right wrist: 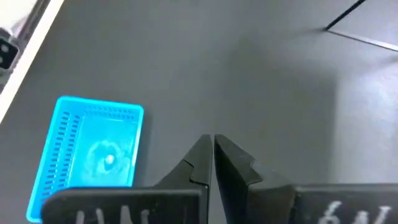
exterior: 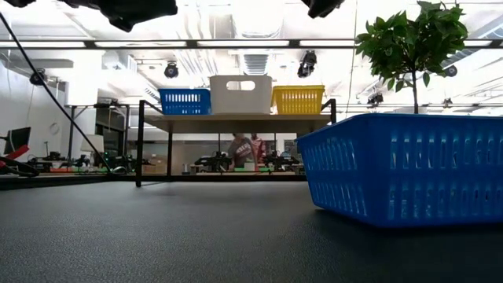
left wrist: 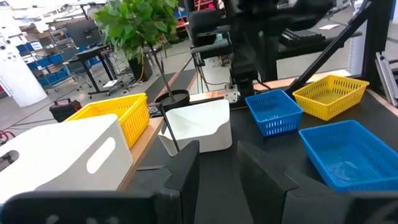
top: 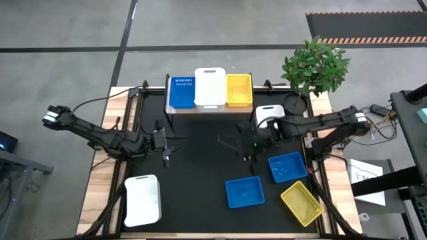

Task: Stack baskets on shelf by color
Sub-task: Stack the bottom white bin on the white bin on the shelf

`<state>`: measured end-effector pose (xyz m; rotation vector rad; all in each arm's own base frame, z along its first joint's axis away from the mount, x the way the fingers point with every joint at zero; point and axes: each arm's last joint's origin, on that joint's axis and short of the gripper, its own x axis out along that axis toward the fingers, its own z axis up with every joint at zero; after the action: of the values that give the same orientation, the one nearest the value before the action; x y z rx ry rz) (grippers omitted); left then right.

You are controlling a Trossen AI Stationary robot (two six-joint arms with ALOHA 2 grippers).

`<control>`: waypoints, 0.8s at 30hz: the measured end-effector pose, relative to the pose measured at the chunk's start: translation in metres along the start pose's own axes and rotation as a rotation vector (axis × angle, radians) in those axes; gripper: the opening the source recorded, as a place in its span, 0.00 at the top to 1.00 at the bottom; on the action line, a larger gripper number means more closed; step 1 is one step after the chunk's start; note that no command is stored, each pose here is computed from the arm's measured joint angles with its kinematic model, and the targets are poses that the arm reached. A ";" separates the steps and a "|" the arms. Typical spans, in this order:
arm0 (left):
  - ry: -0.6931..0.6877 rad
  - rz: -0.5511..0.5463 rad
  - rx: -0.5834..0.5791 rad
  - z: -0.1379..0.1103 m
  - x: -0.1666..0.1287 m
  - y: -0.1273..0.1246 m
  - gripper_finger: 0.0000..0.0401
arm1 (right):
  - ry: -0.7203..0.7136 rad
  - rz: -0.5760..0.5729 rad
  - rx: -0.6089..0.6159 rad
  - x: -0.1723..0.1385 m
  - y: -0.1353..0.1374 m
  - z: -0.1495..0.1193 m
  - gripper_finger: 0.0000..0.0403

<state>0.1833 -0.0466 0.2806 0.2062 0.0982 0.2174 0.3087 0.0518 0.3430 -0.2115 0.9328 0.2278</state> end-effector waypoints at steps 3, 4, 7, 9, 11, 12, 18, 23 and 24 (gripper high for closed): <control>0.006 -0.001 0.004 -0.001 0.001 -0.001 0.77 | -0.011 -0.003 -0.018 0.014 0.014 -0.004 0.97; 0.008 -0.002 0.002 -0.001 0.002 -0.001 0.77 | -0.016 0.000 -0.031 0.020 0.019 -0.006 0.97; -0.001 -0.002 -0.012 -0.001 0.004 -0.003 0.77 | -0.058 0.015 -0.070 0.036 0.031 -0.011 0.97; -0.005 -0.014 -0.045 -0.001 0.006 -0.005 0.77 | -0.111 0.020 -0.100 0.047 0.038 -0.014 0.97; 0.000 -0.032 -0.057 -0.003 0.010 -0.008 0.77 | -0.157 0.021 -0.146 0.057 0.043 -0.018 0.97; 0.003 -0.051 -0.069 -0.004 0.012 -0.010 0.77 | -0.184 0.019 -0.163 0.062 0.045 -0.019 0.97; 0.086 -0.149 -0.194 -0.017 0.020 -0.033 0.77 | -0.291 -0.007 -0.231 0.073 0.046 -0.028 0.97; 0.142 -0.321 -0.283 -0.006 0.014 -0.060 0.77 | -0.364 -0.027 -0.271 0.061 0.046 -0.032 0.97; 0.158 -0.343 -0.297 -0.002 0.011 -0.065 0.77 | -0.374 -0.029 -0.273 0.057 0.045 -0.033 0.97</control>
<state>0.2074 -0.1060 0.2639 -0.1250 0.2539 -0.0956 0.3029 0.0918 0.2738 -0.4188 0.5244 0.3545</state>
